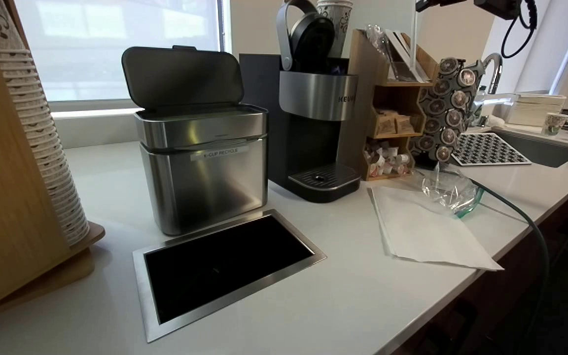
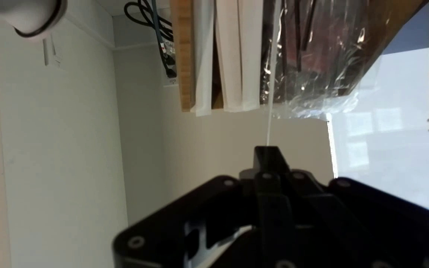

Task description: Take the knife out of the cup and put it in the dish rack

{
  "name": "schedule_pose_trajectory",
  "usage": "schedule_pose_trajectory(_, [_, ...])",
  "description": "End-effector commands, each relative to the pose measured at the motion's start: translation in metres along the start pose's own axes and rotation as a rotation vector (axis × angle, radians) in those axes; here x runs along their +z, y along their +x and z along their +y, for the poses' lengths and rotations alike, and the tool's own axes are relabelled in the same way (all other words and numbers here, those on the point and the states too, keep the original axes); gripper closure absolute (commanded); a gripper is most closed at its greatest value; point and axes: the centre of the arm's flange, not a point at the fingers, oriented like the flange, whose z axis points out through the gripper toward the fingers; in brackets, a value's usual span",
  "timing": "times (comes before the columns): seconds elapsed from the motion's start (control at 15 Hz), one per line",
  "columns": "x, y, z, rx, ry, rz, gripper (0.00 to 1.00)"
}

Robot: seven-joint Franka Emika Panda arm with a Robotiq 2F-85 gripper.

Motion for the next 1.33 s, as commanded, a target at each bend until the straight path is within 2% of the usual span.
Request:
schedule_pose_trajectory(0.0, [0.014,-0.007,-0.005,0.017,-0.049,-0.048,1.0])
schedule_pose_trajectory(0.73, [0.017,-0.021,-0.008,0.039,-0.112,-0.114,1.0])
schedule_pose_trajectory(1.2, [0.024,-0.018,-0.014,0.028,-0.099,-0.14,1.0])
schedule_pose_trajectory(1.27, [0.024,-0.018,-0.016,0.035,-0.101,-0.144,0.96])
